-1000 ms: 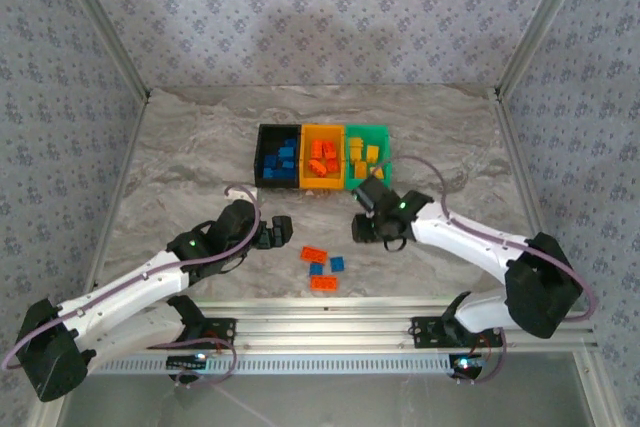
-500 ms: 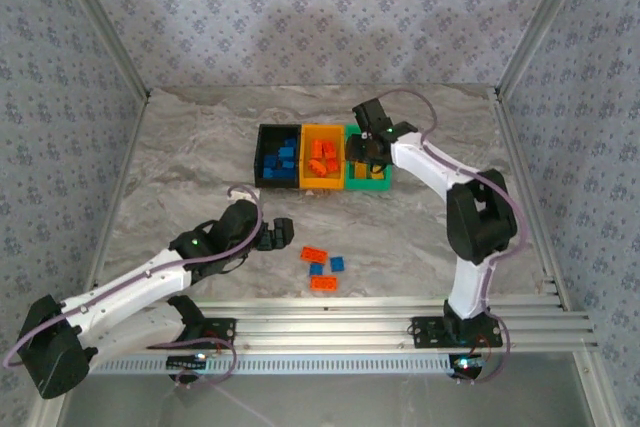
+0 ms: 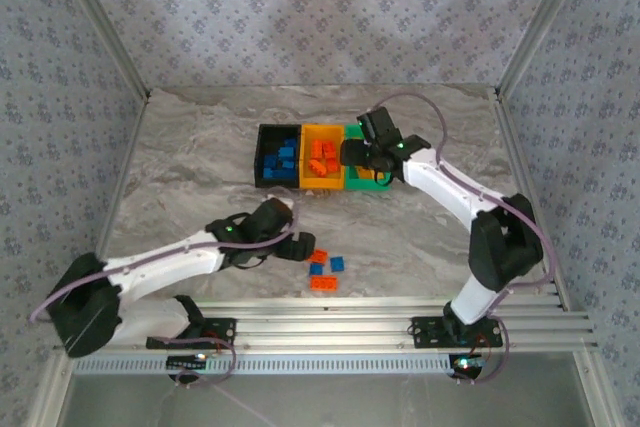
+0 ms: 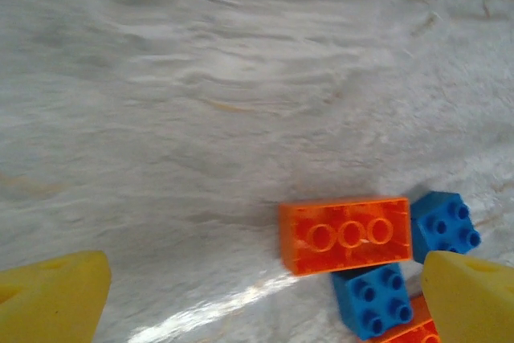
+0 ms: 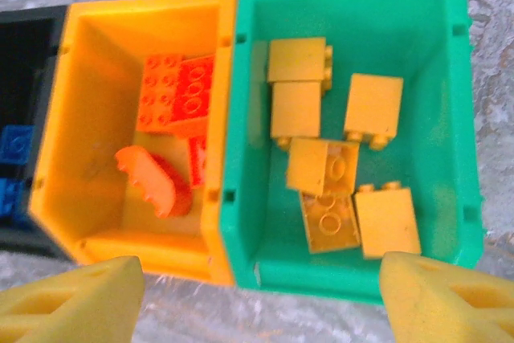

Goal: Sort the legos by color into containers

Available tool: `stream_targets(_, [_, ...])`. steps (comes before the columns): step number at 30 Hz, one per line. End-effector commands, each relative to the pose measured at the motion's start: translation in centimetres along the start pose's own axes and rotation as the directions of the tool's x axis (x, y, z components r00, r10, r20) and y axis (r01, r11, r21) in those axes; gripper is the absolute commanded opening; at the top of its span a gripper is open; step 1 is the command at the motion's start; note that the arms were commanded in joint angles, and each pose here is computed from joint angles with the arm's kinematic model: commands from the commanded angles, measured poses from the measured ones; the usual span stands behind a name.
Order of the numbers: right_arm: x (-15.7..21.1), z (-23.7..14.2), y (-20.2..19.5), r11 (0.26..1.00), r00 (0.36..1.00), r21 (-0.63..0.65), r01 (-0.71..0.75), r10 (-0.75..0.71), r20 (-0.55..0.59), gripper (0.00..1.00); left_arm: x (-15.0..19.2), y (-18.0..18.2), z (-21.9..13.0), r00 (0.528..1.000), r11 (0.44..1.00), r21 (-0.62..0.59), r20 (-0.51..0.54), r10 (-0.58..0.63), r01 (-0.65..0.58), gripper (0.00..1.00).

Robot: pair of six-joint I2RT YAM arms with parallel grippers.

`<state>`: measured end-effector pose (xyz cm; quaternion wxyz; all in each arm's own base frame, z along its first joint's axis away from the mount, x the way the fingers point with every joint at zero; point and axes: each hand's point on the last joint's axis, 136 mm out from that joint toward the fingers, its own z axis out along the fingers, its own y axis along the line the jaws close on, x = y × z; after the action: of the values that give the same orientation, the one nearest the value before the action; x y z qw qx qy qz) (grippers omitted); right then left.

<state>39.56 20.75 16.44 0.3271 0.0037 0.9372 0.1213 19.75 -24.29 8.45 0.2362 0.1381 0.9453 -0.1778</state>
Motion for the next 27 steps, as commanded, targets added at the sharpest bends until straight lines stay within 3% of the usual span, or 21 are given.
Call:
stream_targets(1, [1.9, -0.5, -0.8, 1.0, 1.0, 0.001, -0.022, 0.022, -0.017, 0.79, 0.1, -3.0, 1.1, 0.993, 0.994, 0.047, -0.048, 0.105, -0.102, 0.96])
stream_targets(6, [3.8, -1.1, -2.6, 0.999, 0.999, 0.021, -0.041, 0.041, -0.032, 0.8, 1.8, -4.4, 3.3, 0.973, 0.982, 0.032, -0.133, 0.187, -0.185, 0.96])
stream_targets(12, [3.6, -2.0, -3.7, 0.998, 0.998, 0.021, -0.067, 0.067, -0.005, 0.8, 3.6, -2.7, 5.2, 0.957, 0.976, -0.056, -0.217, 0.194, -0.21, 0.92])
stream_targets(18, [2.9, -2.6, -3.7, 0.997, 0.997, 0.007, -0.078, 0.078, 0.017, 0.8, 4.2, -1.3, 5.7, 0.957, 0.975, -0.096, -0.232, 0.172, -0.198, 0.85])
stream_targets(27, [2.9, -2.7, -3.8, 0.996, 0.996, -0.001, -0.086, 0.086, 0.019, 0.8, 3.5, -1.0, 7.0, 0.952, 0.969, -0.096, -0.235, 0.199, -0.226, 0.89])
